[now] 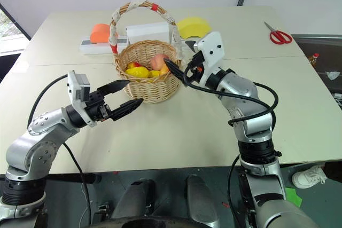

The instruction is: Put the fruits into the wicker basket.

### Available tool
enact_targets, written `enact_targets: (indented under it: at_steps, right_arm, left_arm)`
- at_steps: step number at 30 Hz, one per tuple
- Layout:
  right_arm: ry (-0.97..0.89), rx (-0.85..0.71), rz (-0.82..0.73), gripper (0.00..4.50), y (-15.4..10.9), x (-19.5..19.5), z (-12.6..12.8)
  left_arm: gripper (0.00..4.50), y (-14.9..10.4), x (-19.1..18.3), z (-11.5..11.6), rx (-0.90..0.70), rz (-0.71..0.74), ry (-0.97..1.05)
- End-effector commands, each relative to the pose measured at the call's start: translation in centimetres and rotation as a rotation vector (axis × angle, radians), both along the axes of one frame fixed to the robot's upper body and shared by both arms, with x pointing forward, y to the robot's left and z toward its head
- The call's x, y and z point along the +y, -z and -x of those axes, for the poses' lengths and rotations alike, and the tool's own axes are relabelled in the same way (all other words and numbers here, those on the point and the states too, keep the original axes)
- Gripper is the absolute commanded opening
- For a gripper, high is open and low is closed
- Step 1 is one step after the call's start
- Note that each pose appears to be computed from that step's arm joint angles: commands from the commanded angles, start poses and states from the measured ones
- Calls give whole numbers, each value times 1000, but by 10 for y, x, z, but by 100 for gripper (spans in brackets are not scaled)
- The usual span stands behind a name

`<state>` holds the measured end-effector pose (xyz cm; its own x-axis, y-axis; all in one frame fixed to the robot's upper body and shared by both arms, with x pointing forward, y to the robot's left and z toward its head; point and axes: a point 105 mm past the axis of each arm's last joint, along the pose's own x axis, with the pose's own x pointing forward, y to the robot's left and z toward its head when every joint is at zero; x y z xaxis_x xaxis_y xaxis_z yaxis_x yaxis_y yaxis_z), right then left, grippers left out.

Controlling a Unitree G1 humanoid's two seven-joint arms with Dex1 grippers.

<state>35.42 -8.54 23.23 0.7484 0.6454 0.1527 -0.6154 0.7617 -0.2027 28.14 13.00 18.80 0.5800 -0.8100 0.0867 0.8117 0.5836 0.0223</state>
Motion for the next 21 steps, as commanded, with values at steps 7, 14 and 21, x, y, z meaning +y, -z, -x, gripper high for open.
enact_targets:
  at_steps: [7,14,21]
  right_arm:
    - [121,61,-107,361,2,14,-56]
    - [135,19,-157,11,-7,4,-57]
    - [339,-100,-178,12,-31,-66,-38]
  left_arm:
    - [450,-13,-5,0,-54,20,15]
    - [450,-13,-5,3,-61,23,5]
    - [450,-14,-15,0,-63,37,48]
